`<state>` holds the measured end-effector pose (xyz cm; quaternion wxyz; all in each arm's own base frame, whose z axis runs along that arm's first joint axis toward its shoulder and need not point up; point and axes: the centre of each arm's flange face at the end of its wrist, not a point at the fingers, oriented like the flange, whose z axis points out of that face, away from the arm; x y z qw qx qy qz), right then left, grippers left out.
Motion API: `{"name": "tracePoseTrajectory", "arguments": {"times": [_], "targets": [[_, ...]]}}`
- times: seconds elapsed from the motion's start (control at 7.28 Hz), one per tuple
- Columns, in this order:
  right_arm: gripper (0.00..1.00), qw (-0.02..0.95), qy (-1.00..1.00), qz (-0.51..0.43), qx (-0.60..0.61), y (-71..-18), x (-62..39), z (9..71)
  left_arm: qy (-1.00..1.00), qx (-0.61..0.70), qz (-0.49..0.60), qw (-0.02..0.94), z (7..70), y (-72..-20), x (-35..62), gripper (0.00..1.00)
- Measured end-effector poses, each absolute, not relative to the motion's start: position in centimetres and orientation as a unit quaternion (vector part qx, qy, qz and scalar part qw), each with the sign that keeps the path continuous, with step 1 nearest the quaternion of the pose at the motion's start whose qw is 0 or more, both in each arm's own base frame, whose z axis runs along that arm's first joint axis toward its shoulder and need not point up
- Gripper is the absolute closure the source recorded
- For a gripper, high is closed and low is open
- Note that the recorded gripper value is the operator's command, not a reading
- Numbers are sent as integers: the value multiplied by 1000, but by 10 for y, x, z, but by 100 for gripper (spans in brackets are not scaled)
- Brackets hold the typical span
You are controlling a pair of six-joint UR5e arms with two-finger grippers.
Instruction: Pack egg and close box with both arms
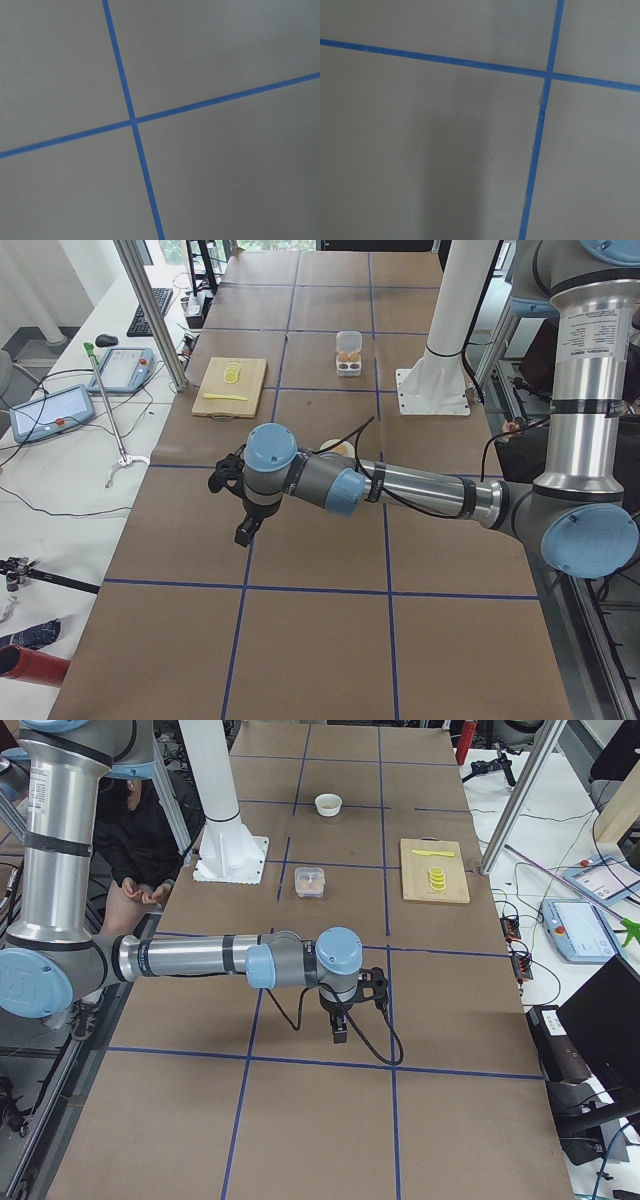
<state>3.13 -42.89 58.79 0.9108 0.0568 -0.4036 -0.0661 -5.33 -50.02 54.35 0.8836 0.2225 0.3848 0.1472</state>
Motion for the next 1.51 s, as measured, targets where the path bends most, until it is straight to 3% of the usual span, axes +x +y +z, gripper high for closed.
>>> {"name": "tracePoseTrajectory", "arguments": {"times": [0.69, 0.96, 1.37, 1.51], "targets": [[0, 906, -405, -82, 97, -436, 31, 573, 386, 360, 183, 829, 514, -502, -39, 0], [0, 905, -405, -82, 97, -435, 31, 576, 438, 359, 219, 794, 495, -492, 20, 0], [0, 906, -405, -80, 93, -431, 31, 581, 474, 314, 164, 806, 452, -468, 120, 0], [0, 907, -405, -79, 91, -429, 31, 583, 485, 296, 138, 811, 438, -455, 153, 5]]}}
